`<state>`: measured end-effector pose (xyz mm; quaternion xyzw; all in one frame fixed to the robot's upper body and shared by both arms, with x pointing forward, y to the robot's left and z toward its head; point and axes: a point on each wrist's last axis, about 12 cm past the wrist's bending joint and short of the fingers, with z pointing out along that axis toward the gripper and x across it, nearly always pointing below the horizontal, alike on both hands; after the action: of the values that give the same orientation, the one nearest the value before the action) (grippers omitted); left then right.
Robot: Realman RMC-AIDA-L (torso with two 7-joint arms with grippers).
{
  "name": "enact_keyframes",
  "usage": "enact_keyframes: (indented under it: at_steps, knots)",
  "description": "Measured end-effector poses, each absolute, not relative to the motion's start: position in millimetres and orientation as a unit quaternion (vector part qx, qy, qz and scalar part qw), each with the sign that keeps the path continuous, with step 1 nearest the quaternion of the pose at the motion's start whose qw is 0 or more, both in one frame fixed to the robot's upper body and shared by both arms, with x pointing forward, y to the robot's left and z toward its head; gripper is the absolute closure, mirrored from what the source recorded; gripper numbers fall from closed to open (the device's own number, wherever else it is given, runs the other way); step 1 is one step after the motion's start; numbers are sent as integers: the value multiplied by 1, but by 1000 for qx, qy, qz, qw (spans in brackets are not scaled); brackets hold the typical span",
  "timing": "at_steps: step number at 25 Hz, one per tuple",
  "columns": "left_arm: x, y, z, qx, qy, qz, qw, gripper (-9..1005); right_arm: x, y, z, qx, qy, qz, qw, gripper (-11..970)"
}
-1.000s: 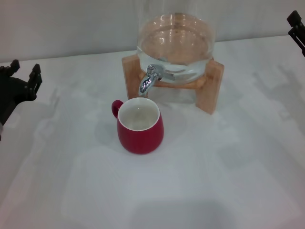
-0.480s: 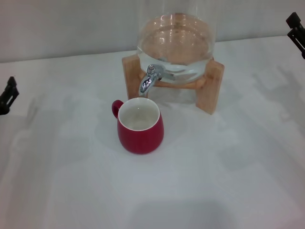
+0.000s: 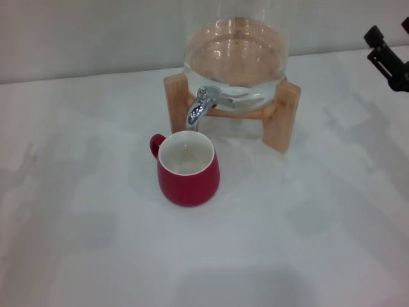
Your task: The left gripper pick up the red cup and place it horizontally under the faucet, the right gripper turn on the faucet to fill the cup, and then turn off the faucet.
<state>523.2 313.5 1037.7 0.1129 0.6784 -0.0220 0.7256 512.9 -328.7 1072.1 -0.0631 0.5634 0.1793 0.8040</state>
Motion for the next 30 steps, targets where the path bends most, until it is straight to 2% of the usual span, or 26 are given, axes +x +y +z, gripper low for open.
enact_keyframes:
  at_steps: [10, 30]
  knots:
    - [509, 332, 1037, 69, 665, 11, 743, 107, 499, -319, 1070, -86, 553, 223, 798, 91]
    - [507, 335, 1032, 65, 673, 26, 737, 106, 494, -277, 1058, -163, 574, 320, 736, 91]
